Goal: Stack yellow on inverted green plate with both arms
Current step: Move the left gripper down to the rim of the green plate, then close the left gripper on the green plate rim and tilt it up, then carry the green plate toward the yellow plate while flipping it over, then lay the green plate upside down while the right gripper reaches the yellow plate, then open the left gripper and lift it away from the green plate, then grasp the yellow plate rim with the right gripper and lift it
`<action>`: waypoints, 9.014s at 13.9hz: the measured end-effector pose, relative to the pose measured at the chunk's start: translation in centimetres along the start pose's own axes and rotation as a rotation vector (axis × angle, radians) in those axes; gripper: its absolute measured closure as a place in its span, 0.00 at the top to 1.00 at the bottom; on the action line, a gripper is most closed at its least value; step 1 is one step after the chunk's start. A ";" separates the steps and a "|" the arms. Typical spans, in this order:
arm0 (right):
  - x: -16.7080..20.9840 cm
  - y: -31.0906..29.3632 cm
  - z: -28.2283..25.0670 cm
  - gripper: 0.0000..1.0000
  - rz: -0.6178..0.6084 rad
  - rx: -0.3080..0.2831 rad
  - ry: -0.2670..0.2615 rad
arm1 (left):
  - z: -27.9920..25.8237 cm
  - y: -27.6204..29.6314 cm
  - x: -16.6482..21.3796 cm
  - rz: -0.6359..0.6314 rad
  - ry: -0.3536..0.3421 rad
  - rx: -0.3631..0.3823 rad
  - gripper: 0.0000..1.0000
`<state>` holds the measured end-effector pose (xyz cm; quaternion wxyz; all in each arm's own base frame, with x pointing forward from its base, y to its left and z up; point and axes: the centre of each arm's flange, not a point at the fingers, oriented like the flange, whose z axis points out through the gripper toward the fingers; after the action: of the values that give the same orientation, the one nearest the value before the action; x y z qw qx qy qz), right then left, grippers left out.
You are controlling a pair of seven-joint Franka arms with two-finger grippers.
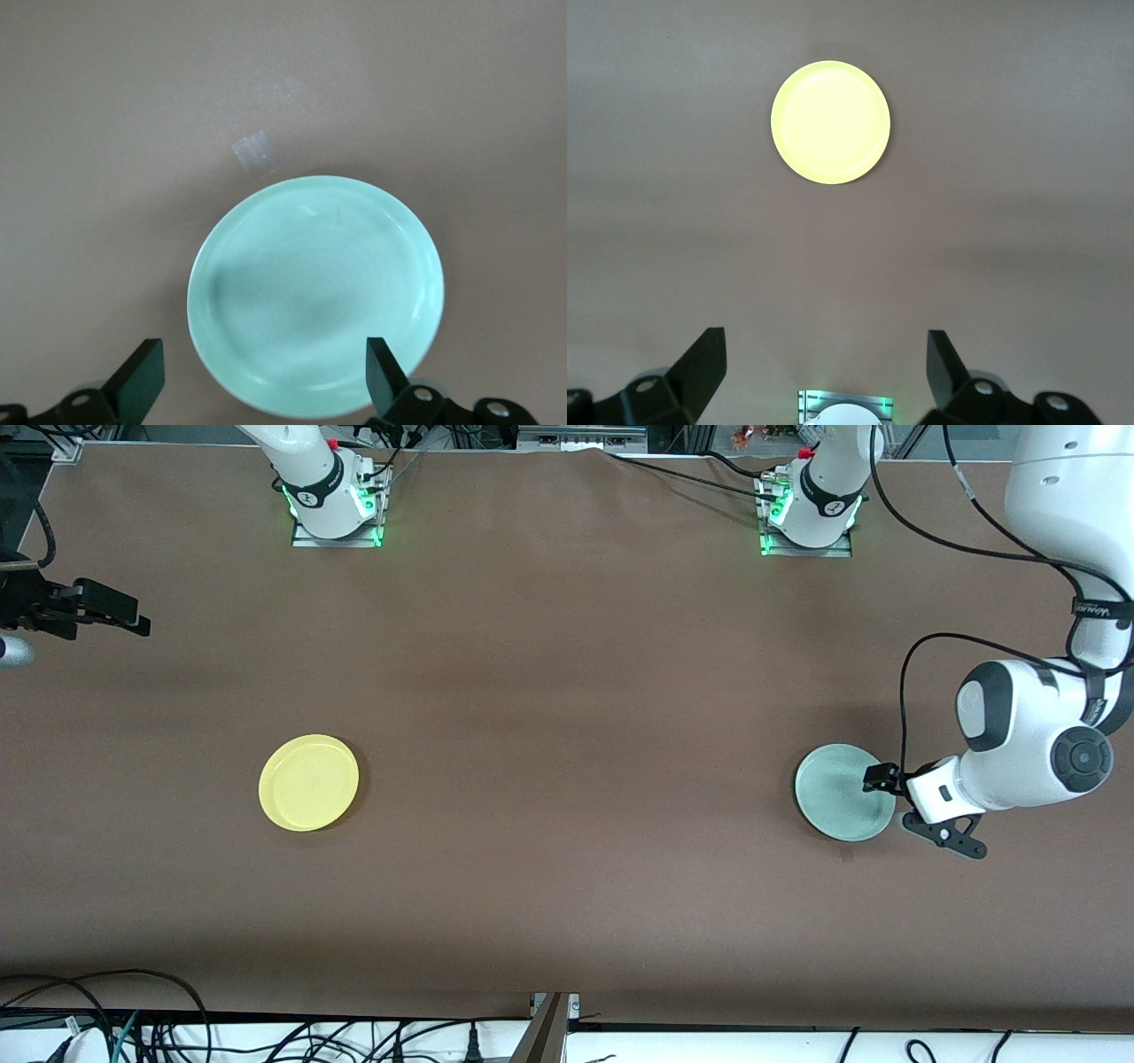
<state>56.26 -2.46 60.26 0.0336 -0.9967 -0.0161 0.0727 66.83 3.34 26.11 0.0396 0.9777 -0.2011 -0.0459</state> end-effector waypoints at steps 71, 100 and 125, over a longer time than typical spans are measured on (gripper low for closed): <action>8.9 6.5 21.6 1.00 0.109 -0.001 -0.031 | 11.3 62.4 1.2 0.289 0.081 1.434 0.03; 7.8 9.6 41.5 0.23 0.048 0.161 0.162 | -23.7 20.7 9.8 -0.452 0.085 0.097 1.00; 7.7 -32.3 36.1 0.03 0.142 0.255 0.085 | -29.6 15.4 -9.5 -0.414 0.024 0.104 1.00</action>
<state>57.71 32.36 25.78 0.1551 -0.9851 0.0654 0.0339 55.28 -5.22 57.66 -0.0187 0.9993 0.0024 -0.0308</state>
